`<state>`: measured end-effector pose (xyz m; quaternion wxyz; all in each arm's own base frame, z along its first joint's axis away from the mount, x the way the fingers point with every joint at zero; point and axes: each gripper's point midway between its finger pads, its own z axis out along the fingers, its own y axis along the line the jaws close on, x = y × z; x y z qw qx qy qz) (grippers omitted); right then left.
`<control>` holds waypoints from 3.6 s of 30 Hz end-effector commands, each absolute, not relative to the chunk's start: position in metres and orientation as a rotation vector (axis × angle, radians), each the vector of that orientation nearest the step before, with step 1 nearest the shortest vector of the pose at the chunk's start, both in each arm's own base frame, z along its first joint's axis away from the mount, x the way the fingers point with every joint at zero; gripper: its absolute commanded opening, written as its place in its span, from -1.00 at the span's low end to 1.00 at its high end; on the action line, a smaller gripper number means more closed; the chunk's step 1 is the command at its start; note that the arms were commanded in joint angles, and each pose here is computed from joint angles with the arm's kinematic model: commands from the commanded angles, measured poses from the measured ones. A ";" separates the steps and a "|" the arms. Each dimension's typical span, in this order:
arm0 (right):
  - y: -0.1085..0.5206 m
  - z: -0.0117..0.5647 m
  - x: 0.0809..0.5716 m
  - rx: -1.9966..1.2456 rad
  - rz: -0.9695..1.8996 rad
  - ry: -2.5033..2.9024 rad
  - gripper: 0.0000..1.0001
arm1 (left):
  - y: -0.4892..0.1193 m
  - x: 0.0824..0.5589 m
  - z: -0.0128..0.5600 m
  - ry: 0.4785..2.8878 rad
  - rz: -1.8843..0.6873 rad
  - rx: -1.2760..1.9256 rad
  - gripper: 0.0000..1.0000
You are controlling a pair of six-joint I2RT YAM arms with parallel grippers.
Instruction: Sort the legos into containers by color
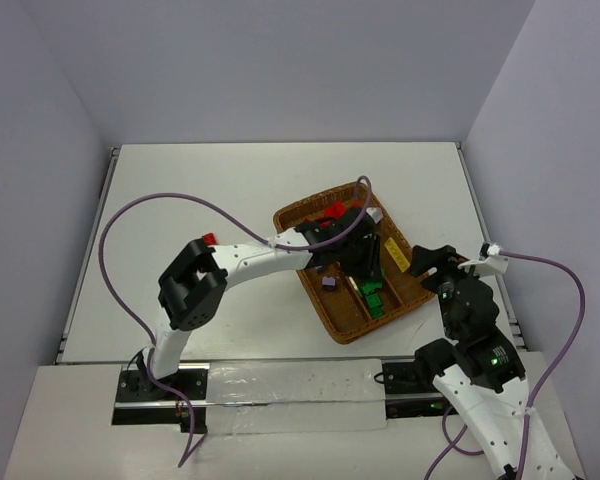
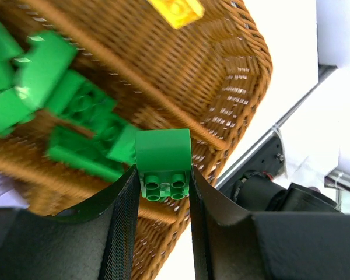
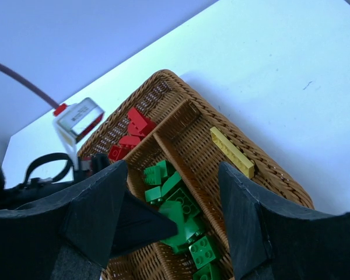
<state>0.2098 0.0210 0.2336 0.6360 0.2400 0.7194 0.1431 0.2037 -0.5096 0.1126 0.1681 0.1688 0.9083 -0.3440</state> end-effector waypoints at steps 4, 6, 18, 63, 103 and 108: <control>0.013 0.243 0.208 0.590 0.314 1.609 0.42 | -0.534 0.190 0.125 2.556 -1.061 0.571 -0.02; 0.014 0.243 0.209 0.587 0.316 1.609 0.42 | -0.532 0.189 0.126 2.556 -1.054 0.573 0.17; 0.024 0.247 0.218 0.557 0.350 1.613 0.41 | -0.479 0.203 0.164 2.518 -0.814 0.483 0.70; 0.077 0.227 0.243 0.425 0.534 1.722 0.42 | -0.091 0.385 0.016 2.563 0.148 -0.586 -0.63; 0.031 0.255 0.227 0.435 0.230 1.784 0.82 | -0.295 0.385 0.208 2.276 -0.329 -0.088 0.84; -0.008 0.257 0.227 0.617 -0.030 1.816 0.89 | -0.254 0.372 0.281 2.076 -0.424 -0.077 0.82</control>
